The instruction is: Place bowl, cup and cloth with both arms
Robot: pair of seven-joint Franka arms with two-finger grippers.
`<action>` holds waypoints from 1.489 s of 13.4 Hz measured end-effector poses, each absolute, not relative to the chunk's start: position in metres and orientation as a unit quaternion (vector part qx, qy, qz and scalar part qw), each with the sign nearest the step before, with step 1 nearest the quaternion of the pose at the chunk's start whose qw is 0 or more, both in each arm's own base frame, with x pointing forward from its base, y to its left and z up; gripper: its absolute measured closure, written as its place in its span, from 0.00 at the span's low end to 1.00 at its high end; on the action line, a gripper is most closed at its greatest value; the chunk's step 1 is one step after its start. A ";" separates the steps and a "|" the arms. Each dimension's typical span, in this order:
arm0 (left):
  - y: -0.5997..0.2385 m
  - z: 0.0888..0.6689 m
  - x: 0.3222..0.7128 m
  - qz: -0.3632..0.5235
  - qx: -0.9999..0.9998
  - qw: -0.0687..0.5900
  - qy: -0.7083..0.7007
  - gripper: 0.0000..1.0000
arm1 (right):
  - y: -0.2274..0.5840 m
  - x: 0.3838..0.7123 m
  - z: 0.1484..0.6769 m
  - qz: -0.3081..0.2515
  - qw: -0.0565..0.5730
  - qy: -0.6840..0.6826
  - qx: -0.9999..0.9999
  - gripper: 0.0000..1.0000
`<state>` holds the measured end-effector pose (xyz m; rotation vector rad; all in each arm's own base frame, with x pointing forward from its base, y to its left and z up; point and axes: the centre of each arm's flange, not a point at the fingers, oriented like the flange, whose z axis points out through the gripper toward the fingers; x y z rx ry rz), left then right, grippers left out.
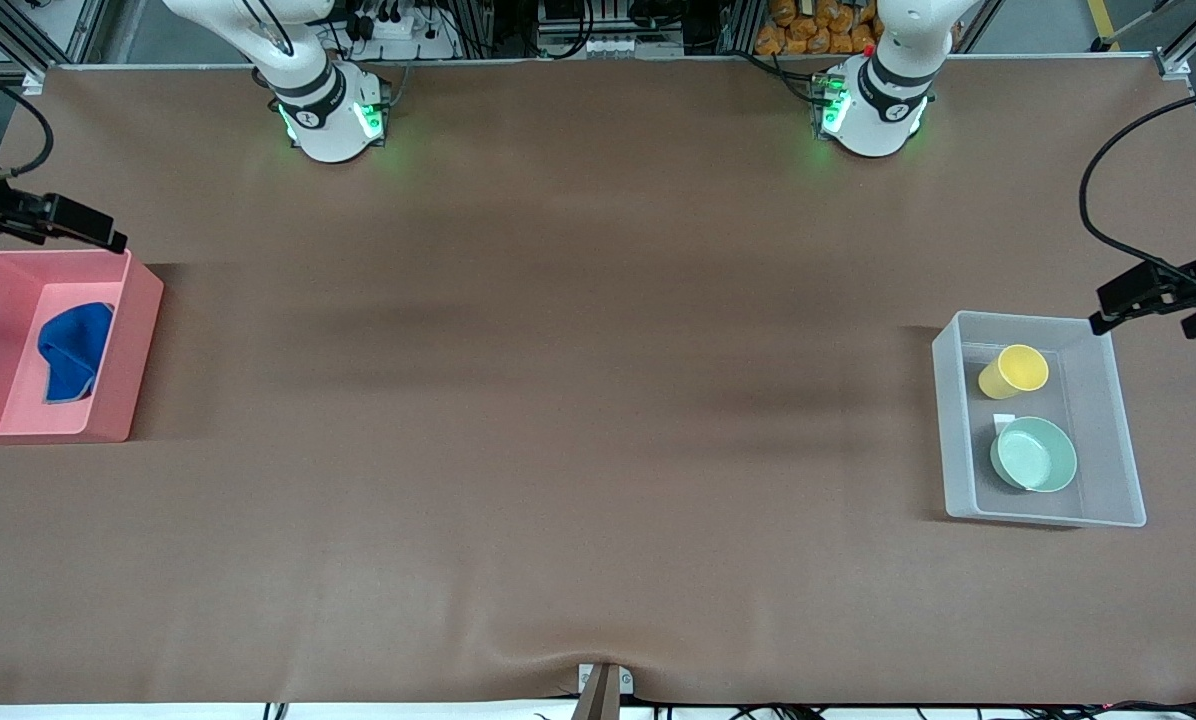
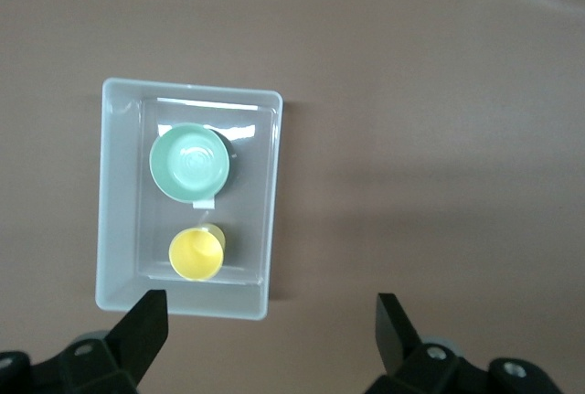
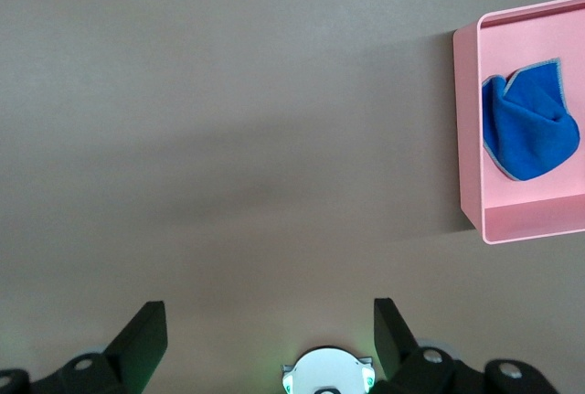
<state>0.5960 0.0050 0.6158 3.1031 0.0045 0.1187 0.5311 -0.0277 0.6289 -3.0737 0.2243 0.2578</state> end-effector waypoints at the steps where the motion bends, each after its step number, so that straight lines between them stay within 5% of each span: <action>1: -0.005 0.620 0.592 0.036 0.999 0.013 0.008 0.00 | -0.028 0.529 0.638 0.080 0.024 0.072 -0.994 0.00; 20: -0.032 0.643 0.526 0.020 0.998 -0.010 0.057 0.00 | -0.054 0.524 0.672 0.031 0.011 0.055 -0.998 0.00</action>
